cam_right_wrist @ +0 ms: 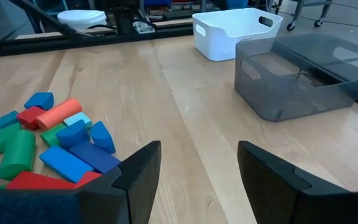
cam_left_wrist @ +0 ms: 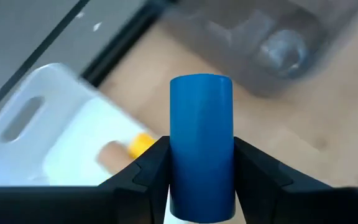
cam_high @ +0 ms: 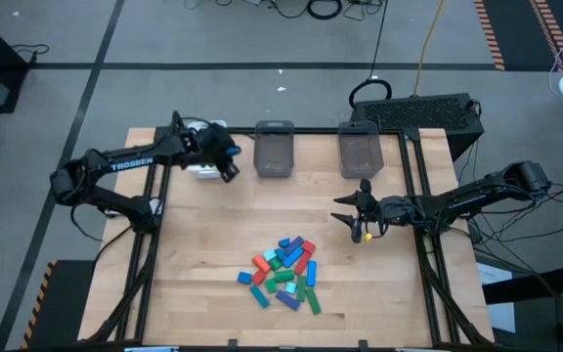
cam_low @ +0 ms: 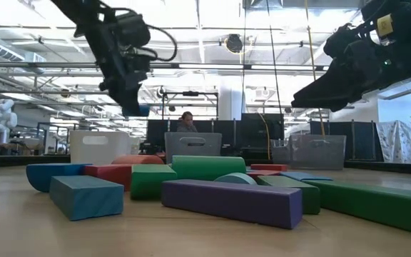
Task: Sort blocks by size
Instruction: Put the blue cylindrical block into the white bin
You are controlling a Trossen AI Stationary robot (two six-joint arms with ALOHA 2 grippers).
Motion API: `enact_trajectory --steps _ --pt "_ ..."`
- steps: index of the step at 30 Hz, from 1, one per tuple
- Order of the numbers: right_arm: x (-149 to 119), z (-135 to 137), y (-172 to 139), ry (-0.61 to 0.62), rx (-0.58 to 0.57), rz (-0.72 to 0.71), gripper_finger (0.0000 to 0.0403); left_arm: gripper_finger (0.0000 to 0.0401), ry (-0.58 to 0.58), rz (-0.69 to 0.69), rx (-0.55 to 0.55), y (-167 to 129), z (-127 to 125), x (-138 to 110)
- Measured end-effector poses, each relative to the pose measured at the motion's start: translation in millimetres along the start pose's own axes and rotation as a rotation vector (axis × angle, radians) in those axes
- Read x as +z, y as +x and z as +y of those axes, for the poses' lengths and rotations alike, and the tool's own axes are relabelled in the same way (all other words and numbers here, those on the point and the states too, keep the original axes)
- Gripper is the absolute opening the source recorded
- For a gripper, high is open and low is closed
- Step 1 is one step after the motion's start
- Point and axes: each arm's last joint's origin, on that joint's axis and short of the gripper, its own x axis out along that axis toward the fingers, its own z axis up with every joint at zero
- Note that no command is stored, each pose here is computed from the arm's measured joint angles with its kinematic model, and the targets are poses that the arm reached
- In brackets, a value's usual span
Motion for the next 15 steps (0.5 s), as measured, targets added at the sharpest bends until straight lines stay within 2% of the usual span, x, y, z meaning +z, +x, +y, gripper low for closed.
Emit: enact_trajectory --steps 4,9,15 --pt "0.0 0.0 0.0 0.0 0.0 0.0 0.0201 0.0146 -0.088 0.017 0.03 6.1 29.2 0.5" --pt "0.0 0.0 0.0 0.0 0.0 0.0 0.0201 0.0146 -0.088 0.056 0.051 17.1 57.1 -2.4" --pt "0.0 0.0 0.0 0.0 -0.001 0.0 0.0201 0.0146 -0.068 0.122 0.065 34.0 77.6 -7.9"
